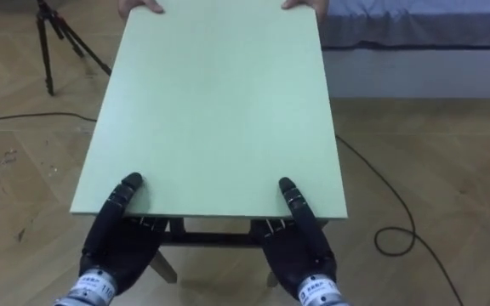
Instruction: Move table with human
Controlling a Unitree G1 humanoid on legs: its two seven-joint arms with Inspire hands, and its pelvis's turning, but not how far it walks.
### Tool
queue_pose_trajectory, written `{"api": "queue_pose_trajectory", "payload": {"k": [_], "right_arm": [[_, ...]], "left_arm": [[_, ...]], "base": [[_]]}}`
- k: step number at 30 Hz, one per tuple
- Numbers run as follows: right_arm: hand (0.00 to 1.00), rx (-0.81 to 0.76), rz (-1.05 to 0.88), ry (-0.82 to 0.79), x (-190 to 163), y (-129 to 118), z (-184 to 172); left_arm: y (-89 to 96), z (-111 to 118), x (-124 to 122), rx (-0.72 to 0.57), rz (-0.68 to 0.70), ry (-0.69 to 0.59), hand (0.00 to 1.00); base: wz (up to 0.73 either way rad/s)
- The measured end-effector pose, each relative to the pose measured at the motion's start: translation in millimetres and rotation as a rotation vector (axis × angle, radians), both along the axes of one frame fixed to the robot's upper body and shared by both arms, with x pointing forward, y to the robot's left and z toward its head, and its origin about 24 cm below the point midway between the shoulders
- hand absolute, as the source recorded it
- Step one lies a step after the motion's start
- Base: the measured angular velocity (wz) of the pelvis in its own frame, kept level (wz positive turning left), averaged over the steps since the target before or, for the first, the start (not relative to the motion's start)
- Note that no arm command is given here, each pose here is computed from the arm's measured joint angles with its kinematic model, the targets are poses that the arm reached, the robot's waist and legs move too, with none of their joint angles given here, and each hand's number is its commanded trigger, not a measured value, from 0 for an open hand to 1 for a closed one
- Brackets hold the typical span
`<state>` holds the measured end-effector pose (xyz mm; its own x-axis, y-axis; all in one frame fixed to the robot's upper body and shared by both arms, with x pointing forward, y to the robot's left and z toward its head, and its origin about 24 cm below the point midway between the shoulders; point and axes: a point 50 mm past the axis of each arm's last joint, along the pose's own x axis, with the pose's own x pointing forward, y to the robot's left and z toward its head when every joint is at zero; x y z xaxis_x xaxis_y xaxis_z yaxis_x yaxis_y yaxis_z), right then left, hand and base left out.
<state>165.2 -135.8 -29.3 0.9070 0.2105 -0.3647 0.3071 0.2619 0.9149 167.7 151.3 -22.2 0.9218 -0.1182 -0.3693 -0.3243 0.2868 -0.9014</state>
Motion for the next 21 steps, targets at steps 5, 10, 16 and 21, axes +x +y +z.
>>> {"api": "queue_pose_trajectory", "payload": {"k": [5,10,16,21], "right_arm": [[1.00,0.012,-0.005,-0.041,-1.0,3.1,1.3],[1.00,-0.006,-0.011,-0.073,-2.5,4.2,1.7],[1.00,-0.002,-0.022,-0.112,-6.3,6.0,0.5],[1.00,-0.006,-0.017,-0.104,-9.4,2.7,-5.1]], "left_arm": [[-1.3,3.0,-2.6,0.007,0.018,-0.043,1.00],[-5.4,1.1,-8.6,-0.005,0.026,-0.045,1.00],[-9.1,0.2,-12.7,-0.026,0.039,-0.057,1.00],[-10.8,-4.4,-17.0,-0.030,0.043,-0.040,1.00]], "base": [[0.00],[0.00],[0.08],[-0.10]]}}
